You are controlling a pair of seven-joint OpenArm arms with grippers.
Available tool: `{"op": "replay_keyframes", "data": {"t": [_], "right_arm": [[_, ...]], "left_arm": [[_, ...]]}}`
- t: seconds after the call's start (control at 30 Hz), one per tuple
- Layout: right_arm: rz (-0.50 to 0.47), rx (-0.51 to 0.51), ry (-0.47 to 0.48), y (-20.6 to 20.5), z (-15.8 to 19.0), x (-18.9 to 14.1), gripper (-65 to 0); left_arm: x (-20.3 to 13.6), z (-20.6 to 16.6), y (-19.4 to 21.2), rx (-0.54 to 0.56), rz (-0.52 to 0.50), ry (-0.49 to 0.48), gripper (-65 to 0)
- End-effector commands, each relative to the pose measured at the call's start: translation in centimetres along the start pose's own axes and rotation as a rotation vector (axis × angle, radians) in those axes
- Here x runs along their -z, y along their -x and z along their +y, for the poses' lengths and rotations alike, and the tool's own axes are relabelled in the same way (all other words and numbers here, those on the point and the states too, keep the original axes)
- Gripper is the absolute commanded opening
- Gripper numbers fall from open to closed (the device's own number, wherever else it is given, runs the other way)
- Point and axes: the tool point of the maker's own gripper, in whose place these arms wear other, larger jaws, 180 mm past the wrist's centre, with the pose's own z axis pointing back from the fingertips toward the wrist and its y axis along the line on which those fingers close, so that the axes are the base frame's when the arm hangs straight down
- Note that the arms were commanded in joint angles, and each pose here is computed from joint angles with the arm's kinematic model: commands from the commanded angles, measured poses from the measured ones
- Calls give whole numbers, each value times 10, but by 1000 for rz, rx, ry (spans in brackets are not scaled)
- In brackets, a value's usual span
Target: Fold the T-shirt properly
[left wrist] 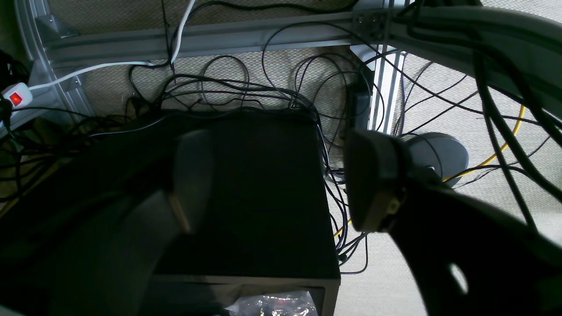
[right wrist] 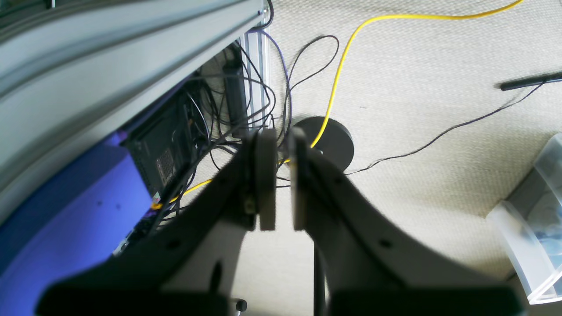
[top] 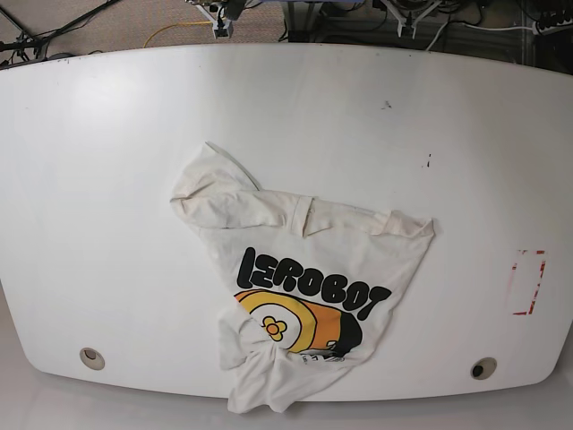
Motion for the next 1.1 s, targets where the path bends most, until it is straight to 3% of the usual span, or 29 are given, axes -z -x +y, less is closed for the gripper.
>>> {"op": "replay_keyframes", "data": {"t": [0.0, 0.27, 0.33, 0.4, 1.07], "right_arm": [[12, 4, 6, 7, -4, -1, -603], [11, 0, 4, 6, -3, -1, -602], [8, -5, 3, 4, -2, -1, -604], [6, -8, 2, 2, -1, -1, -606], [-5, -1, 8, -1, -4, -1, -603]], "left_arm": [[-1, 3, 3, -7, 0, -8, -210], [-1, 2, 4, -8, 1, -6, -209], [-1, 3, 3, -8, 4, -7, -254], [-1, 4, 2, -7, -2, -12, -216], [-1, 7, 3, -17, -6, -17, -211]]}}
